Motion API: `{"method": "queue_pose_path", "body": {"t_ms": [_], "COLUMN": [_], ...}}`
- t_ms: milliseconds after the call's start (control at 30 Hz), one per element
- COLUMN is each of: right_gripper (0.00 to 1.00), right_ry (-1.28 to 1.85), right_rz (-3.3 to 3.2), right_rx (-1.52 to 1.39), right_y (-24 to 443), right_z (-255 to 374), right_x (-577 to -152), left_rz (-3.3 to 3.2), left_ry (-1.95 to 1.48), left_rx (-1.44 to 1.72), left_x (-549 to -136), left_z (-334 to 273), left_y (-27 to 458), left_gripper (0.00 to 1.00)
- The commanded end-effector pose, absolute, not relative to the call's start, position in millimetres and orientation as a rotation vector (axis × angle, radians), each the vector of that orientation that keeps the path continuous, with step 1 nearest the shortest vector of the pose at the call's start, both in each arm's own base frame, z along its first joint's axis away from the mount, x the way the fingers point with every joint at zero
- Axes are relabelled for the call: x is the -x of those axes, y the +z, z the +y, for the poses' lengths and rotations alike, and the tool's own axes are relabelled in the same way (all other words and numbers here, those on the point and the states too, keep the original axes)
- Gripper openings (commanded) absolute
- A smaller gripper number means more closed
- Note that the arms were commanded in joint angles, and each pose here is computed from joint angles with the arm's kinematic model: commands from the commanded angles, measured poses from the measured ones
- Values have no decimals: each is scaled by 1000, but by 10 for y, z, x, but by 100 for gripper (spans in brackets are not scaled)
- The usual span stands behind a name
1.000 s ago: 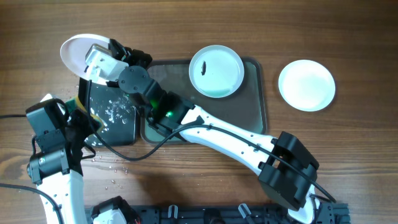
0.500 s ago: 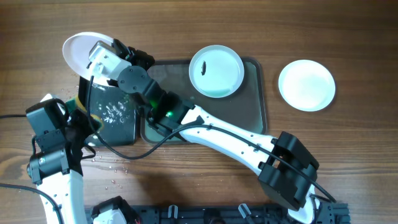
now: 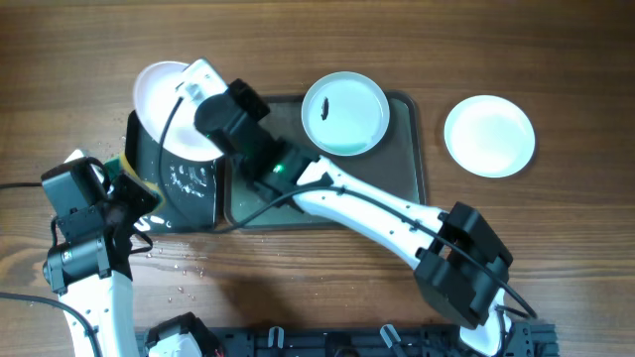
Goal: Clean dirty plates on tray and stack at the side
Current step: 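Swing the plate right and lower it onto the cleaned white plate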
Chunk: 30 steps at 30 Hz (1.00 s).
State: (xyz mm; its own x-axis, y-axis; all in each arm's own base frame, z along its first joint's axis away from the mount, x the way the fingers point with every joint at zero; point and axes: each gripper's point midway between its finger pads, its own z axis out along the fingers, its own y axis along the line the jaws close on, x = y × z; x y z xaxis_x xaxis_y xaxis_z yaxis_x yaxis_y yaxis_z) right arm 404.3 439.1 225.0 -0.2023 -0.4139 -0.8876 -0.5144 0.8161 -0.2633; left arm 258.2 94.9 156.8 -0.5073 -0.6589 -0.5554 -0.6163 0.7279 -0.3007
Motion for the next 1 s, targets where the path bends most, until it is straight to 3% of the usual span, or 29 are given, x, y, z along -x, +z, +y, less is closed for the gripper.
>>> {"method": "queue_pose_path", "body": {"t_ms": [0, 167, 400, 700, 967], "right_gripper": [4, 5, 5, 4, 4], "right_ry": [456, 686, 730, 535, 259], "right_rz": [2007, 2125, 2323, 2600, 2693], "right_rx": [607, 583, 445, 22, -382], "right_y": [2121, 2303, 2412, 1981, 1765], "right_z": [4468, 4209, 3186, 1582, 131], "right_x": [-3940, -3885, -4078, -4391, -4345], "left_rz": [2248, 2248, 2248, 2247, 2248], "left_ry": [-52, -53, -53, -54, -57], "left_rx": [947, 948, 948, 947, 946], "left_x": [-2596, -2596, -2596, -2597, -2598], "left_z": [1007, 1007, 1007, 1006, 1001], "left_y": [1640, 1640, 1640, 1641, 1640], "left_gripper": [4, 5, 5, 5, 5]}}
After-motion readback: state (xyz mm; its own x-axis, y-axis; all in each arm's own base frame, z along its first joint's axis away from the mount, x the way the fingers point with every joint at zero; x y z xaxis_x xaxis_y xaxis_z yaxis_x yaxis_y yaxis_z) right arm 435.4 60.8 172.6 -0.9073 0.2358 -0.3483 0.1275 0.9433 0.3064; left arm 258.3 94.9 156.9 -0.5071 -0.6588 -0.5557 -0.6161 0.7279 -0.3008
